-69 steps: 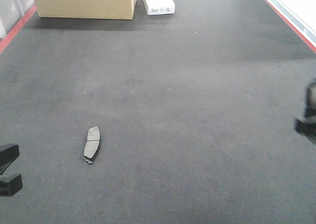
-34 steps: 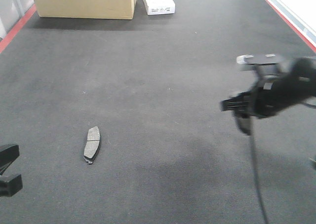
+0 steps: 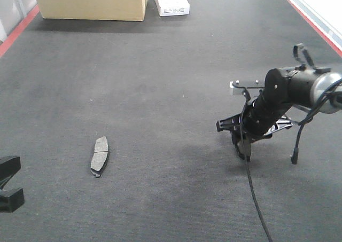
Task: Move and align brake pads A on conveyor
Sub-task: 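Lower the right gripper with its brake pad onto the belt, then open the right gripper to release the pad and lift away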
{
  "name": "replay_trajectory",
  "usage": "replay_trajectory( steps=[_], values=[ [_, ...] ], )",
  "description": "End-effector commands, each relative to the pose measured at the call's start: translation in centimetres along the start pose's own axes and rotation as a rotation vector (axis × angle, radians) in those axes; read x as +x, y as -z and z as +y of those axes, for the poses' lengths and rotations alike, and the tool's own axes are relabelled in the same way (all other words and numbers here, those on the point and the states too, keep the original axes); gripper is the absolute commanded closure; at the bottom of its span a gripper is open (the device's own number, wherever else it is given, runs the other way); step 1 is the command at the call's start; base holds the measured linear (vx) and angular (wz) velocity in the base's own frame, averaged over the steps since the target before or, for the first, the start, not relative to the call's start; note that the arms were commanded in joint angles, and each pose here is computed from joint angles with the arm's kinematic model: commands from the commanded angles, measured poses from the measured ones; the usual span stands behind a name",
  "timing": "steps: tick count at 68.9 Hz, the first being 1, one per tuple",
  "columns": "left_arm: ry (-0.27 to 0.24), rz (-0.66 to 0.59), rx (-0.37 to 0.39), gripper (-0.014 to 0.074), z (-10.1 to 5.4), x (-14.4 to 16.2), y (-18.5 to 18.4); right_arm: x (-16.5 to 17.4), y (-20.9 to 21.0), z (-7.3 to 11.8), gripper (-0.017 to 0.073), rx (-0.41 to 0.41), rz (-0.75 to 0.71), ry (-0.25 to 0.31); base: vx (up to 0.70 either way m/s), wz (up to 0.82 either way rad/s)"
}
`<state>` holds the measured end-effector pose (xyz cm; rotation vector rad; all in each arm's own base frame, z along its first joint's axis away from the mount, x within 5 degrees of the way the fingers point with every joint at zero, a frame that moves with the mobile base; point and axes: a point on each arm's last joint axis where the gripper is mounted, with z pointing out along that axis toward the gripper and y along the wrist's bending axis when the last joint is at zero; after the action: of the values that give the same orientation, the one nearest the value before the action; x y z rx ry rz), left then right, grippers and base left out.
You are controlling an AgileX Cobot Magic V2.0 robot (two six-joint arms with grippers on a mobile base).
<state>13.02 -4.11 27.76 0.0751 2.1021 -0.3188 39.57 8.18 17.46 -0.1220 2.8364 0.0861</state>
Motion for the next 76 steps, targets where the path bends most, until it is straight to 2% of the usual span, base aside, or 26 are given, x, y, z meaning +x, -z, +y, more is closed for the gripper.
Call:
replay_trajectory(
  steps=[1,15,50,59,65,69,76],
  values=[
    [0.001,-0.088,0.026,0.06,-0.4,-1.3,0.4,-1.3,2.2,0.0,0.0505,-0.007,-0.094,0.001,0.0,0.0],
    [0.001,-0.088,0.026,0.06,-0.4,-1.3,0.4,-1.3,1.9,0.0,0.0456,-0.007,-0.095,0.001,0.0,0.0],
    [0.001,-0.088,0.026,0.06,-0.4,-1.3,0.4,-1.3,1.9,0.0,0.0163,-0.006,-0.094,-0.012,0.0,0.0],
    [0.001,-0.088,0.026,0.06,-0.4,-1.3,0.4,-1.3,2.4,0.0,0.0145,-0.008,-0.096,-0.016,0.0,0.0],
    [0.001,-0.088,0.026,0.06,-0.4,-1.3,0.4,-1.3,3.4,0.1,0.0145,-0.02,-0.114,-0.053,0.0,0.0],
    [0.001,-0.088,0.026,0.06,-0.4,-1.3,0.4,-1.3,4.7,0.1,0.0145,-0.024,-0.134,-0.067,0.0,0.0],
    [0.002,-0.088,0.026,0.06,-0.4,-1.3,0.4,-1.1,7.3,0.1,0.0147,-0.019,-0.165,-0.058,0.0,0.0]
  ],
)
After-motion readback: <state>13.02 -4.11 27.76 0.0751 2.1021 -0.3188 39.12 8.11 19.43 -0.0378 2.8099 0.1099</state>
